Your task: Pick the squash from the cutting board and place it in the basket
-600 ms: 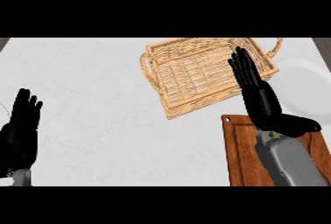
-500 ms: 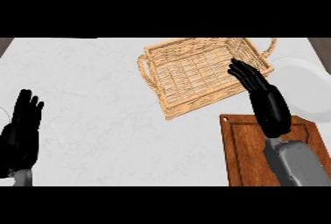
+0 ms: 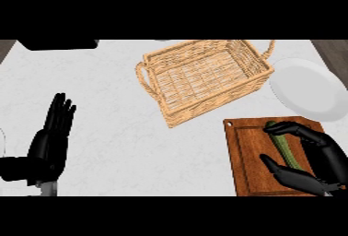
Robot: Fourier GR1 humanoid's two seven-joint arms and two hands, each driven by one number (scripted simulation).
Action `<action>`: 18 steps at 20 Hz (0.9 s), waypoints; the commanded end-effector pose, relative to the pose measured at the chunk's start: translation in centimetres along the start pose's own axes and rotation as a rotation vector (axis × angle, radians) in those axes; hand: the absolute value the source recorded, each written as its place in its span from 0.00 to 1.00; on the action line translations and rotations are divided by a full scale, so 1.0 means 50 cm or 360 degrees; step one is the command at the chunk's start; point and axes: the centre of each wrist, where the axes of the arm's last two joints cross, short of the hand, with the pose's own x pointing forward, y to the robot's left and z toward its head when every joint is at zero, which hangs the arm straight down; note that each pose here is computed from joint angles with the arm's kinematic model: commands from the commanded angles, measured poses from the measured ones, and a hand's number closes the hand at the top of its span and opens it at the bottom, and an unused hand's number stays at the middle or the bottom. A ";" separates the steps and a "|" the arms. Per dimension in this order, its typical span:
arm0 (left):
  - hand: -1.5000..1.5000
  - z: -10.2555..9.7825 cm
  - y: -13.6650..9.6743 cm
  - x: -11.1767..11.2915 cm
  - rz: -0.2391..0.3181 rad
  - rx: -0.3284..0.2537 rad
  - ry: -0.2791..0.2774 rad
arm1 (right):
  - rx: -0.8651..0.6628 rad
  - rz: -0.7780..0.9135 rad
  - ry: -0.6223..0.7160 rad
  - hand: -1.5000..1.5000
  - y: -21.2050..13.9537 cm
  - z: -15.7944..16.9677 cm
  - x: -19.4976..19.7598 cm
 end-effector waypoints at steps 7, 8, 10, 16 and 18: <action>0.50 0.003 -0.028 0.004 0.0013 -0.0050 -0.0006 | -0.0625 0.0859 0.0471 0.00 -0.047 0.086 0.067; 0.50 0.005 -0.035 0.005 0.0021 -0.0049 -0.0016 | -0.0660 0.0931 0.0524 0.00 -0.069 0.081 0.098; 0.50 0.006 -0.047 0.003 0.0029 -0.0047 -0.0021 | -0.0676 0.1172 0.0651 0.00 -0.110 0.081 0.128; 0.50 0.001 -0.048 0.017 0.0025 -0.0087 -0.0047 | -0.0226 0.1512 0.1080 0.00 -0.131 0.057 0.256; 0.50 0.010 -0.021 0.003 0.0014 -0.0095 0.0004 | -0.0098 0.1480 0.1159 0.00 -0.115 0.056 0.301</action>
